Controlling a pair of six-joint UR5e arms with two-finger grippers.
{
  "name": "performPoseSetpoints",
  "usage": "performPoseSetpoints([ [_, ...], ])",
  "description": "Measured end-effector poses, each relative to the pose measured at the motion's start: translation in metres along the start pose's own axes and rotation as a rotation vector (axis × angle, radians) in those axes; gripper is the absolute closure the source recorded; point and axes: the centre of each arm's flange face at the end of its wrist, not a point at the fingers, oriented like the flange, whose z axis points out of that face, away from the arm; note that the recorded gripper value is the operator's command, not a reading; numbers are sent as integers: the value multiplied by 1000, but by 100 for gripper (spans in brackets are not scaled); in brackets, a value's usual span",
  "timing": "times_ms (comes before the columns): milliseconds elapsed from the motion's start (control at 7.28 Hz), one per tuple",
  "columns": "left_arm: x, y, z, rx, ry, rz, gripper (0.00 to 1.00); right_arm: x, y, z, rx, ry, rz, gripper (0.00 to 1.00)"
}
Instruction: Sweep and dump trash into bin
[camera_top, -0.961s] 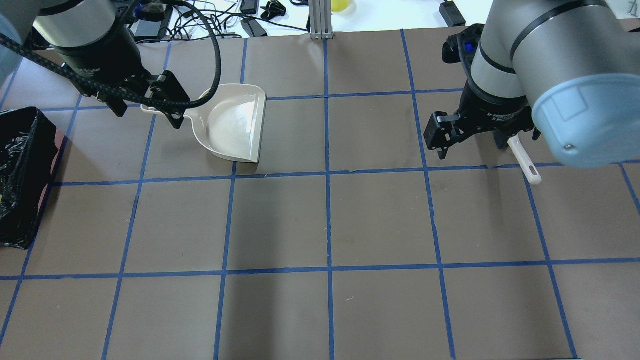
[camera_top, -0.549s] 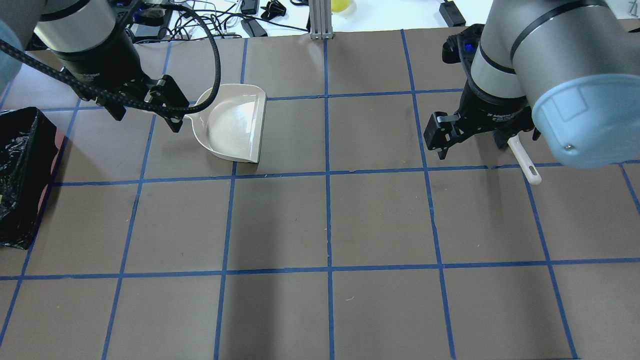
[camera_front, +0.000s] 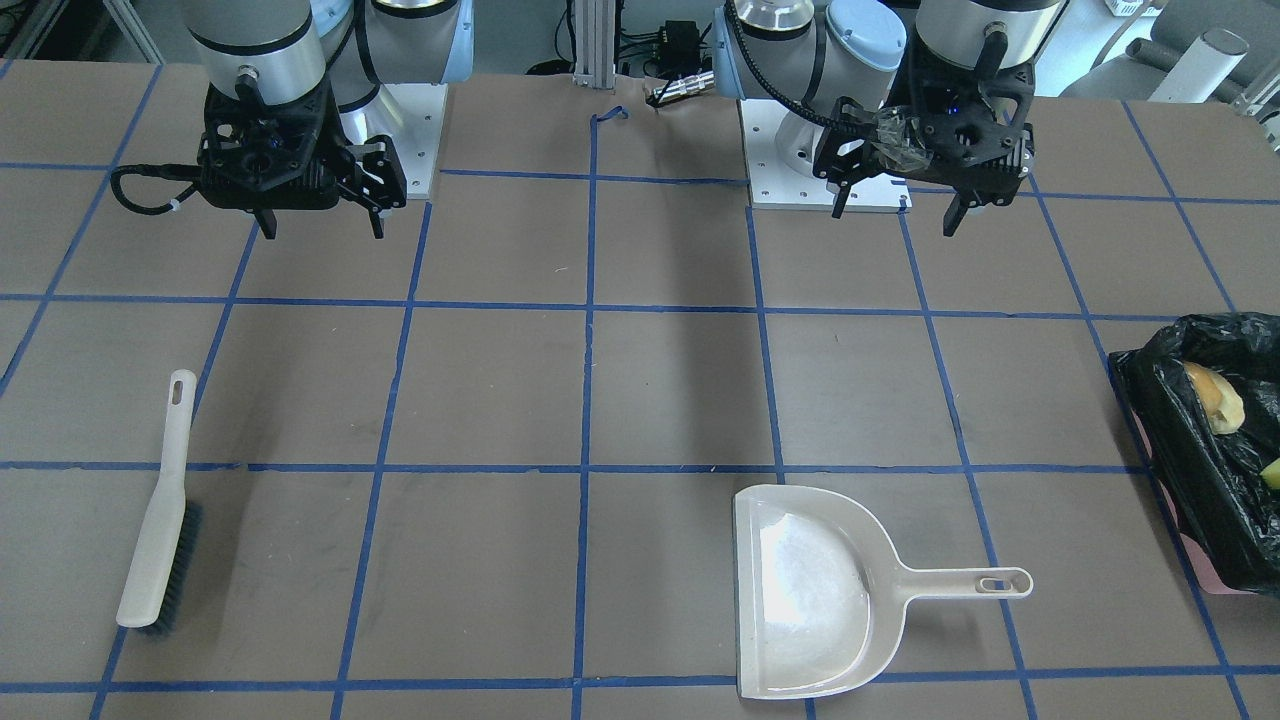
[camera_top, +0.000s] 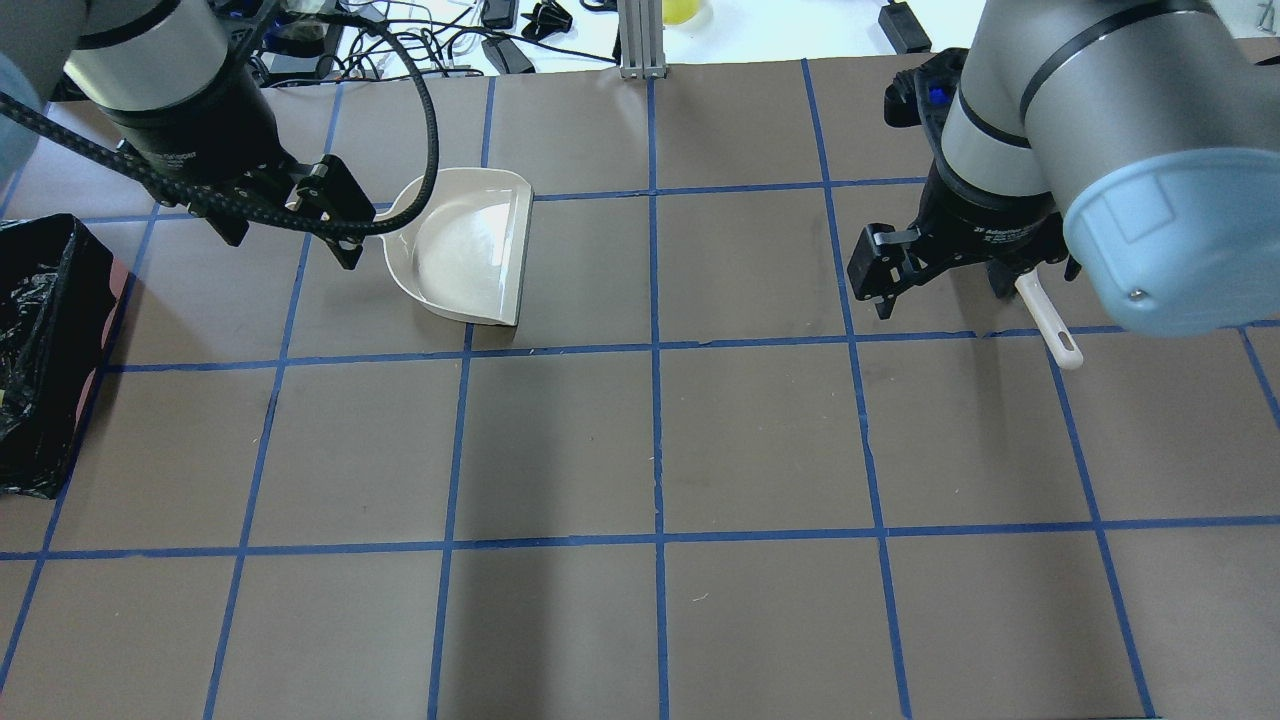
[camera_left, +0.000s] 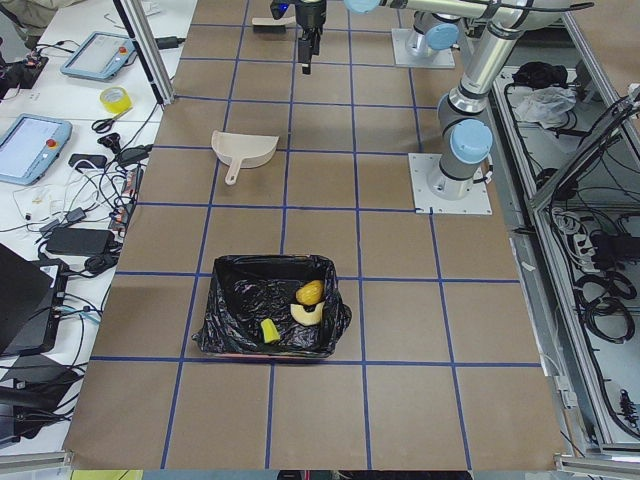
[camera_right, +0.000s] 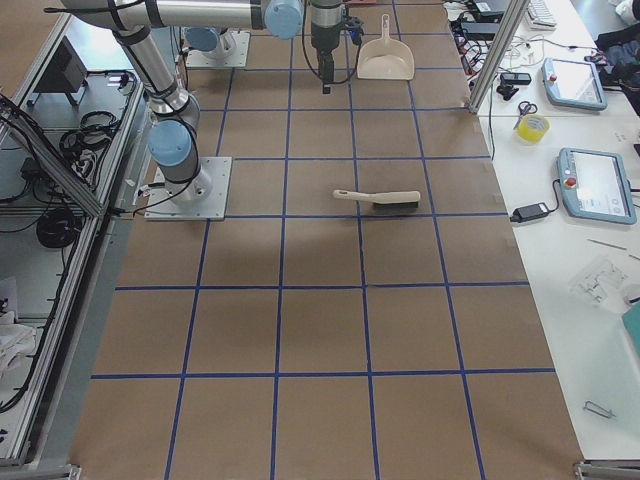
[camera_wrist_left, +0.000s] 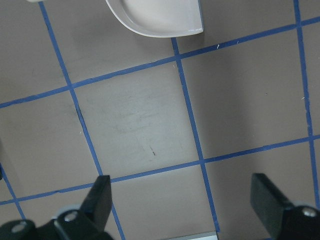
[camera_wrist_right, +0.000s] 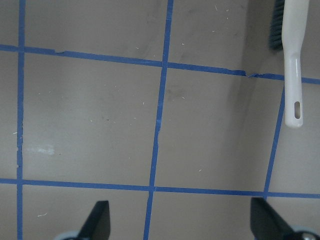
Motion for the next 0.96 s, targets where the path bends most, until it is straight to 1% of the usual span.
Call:
performPoseSetpoints([
  [961, -3, 0, 0, 2, 1, -21, 0, 0, 0, 0, 0, 2, 1, 0],
])
